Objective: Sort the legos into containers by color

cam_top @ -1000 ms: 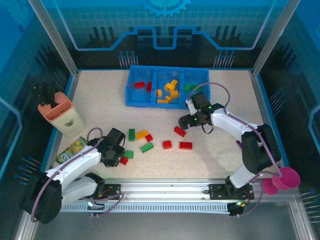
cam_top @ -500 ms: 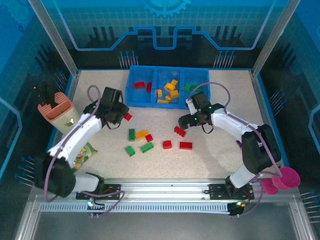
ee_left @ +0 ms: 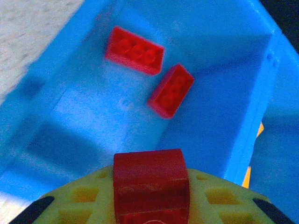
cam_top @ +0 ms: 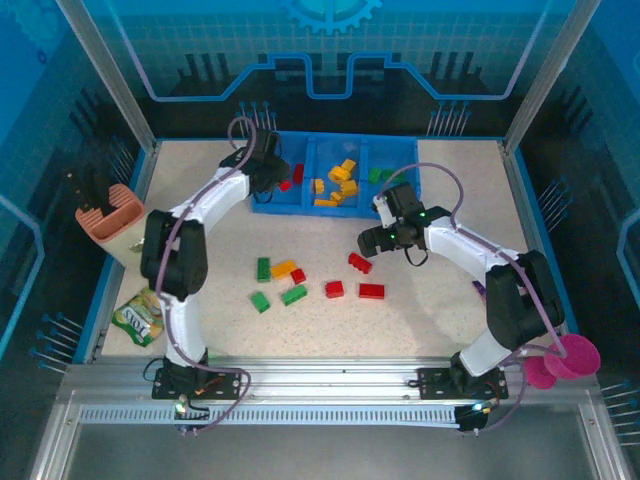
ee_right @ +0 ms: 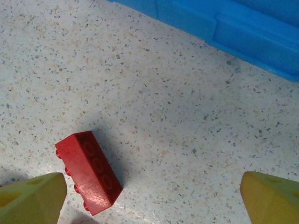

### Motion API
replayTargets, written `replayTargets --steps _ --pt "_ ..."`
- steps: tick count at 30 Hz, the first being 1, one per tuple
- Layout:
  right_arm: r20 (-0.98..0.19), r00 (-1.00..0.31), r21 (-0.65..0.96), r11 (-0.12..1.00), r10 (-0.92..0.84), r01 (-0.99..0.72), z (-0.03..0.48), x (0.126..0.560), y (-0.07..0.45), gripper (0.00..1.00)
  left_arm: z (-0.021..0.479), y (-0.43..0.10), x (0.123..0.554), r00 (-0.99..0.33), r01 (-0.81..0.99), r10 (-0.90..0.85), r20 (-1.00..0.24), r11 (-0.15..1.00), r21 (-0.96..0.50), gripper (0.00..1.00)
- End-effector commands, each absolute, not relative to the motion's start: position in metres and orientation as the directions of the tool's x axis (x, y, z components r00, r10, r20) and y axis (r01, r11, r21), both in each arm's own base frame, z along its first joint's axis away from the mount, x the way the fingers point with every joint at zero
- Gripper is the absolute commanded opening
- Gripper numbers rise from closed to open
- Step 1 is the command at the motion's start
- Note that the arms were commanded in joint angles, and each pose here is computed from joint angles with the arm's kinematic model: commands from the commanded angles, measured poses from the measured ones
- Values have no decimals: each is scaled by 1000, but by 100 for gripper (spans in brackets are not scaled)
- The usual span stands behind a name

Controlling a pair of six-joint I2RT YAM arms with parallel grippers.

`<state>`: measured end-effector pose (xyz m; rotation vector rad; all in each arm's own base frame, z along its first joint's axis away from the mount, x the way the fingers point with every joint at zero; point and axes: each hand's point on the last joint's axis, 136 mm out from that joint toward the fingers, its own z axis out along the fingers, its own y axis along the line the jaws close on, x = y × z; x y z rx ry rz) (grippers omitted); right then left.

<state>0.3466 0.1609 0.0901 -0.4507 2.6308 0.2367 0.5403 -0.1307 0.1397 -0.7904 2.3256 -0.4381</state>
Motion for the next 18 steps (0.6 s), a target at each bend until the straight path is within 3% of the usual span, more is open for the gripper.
replayTargets --steps 1,11,18 --pt "-504 -821 90 930 -266 -357 107 351 159 97 132 -129 566 -634 -396 -577 -514 814 -425 27" --pt "-492 -825 61 934 -278 -352 109 345 151 97 100 -131 588 -660 -403 -554 -508 831 -383 29" --pt "-480 -831 64 934 -281 -353 105 348 152 97 106 -128 584 -672 -388 -524 -523 851 -354 47"
